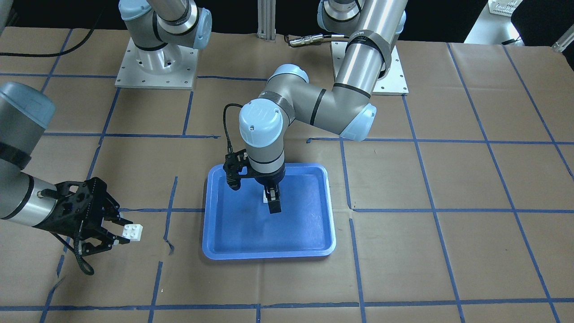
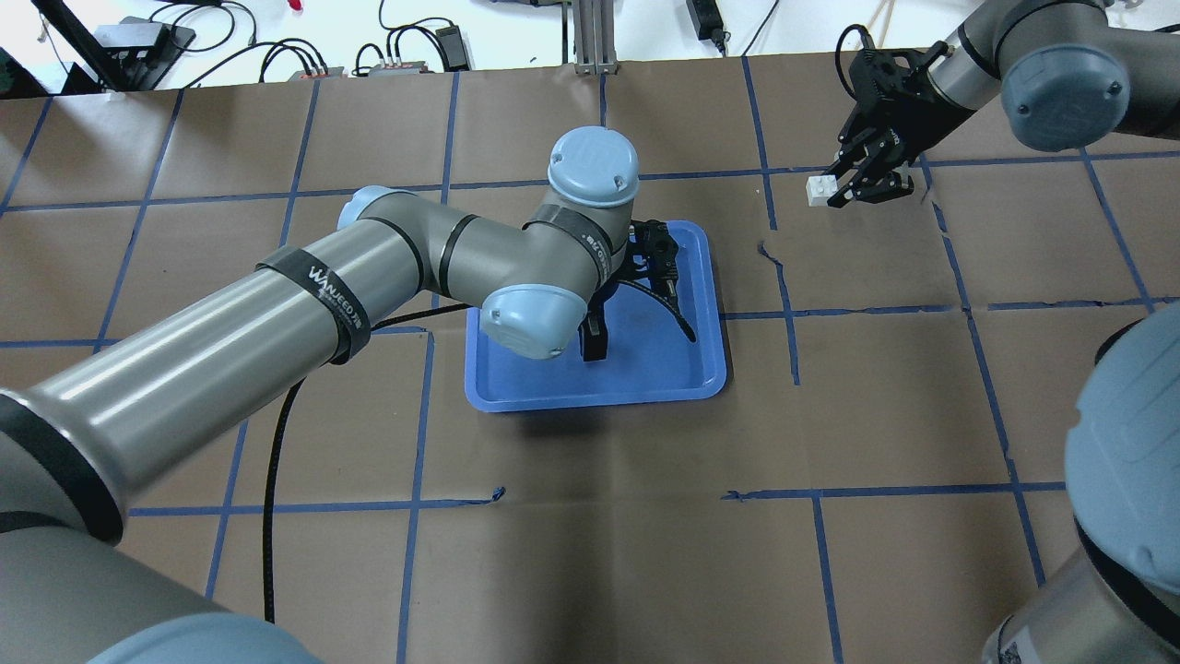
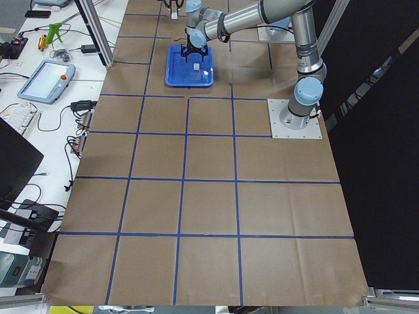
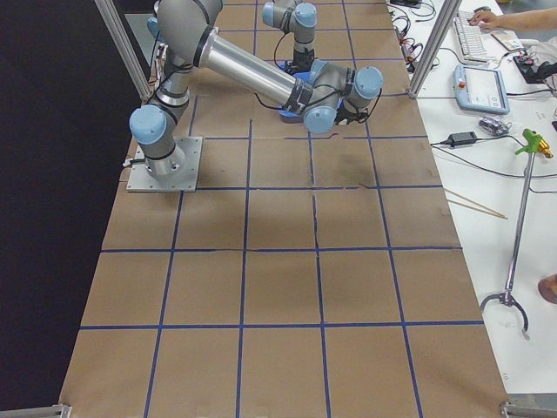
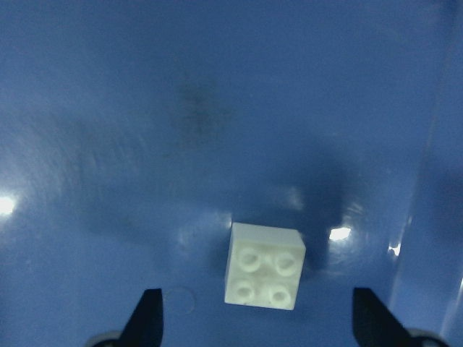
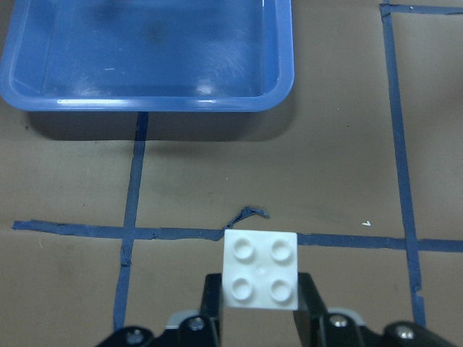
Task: Assemble white blocks and place on blue tray
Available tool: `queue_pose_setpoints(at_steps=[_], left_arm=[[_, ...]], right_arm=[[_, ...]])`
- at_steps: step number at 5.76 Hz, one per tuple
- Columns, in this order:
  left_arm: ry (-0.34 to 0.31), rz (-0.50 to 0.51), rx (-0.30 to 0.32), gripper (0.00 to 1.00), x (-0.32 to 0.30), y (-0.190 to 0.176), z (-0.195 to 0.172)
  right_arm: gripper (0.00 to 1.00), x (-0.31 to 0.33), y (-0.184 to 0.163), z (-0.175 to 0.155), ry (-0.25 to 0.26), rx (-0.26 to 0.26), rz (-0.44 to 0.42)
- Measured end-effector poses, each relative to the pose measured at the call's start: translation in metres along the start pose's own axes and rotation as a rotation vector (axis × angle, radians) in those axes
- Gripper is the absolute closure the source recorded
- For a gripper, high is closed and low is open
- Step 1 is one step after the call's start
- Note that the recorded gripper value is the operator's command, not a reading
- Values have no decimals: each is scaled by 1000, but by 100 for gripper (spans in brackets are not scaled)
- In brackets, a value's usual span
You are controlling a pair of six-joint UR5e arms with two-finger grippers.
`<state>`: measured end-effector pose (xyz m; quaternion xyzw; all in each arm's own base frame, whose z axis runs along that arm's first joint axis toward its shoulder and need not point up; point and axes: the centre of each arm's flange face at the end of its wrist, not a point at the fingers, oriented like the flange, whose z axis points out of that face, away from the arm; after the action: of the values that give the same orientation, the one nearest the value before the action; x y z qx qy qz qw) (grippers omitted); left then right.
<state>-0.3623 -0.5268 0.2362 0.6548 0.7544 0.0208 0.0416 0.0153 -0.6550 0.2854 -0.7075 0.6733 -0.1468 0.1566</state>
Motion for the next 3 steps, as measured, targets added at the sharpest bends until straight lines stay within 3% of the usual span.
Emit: queue_pose_setpoints(at_steps=[3], left_arm=[[0, -87, 14, 3, 12, 60, -137]], right_arm=[[74, -24, -15, 29, -50, 24, 24]])
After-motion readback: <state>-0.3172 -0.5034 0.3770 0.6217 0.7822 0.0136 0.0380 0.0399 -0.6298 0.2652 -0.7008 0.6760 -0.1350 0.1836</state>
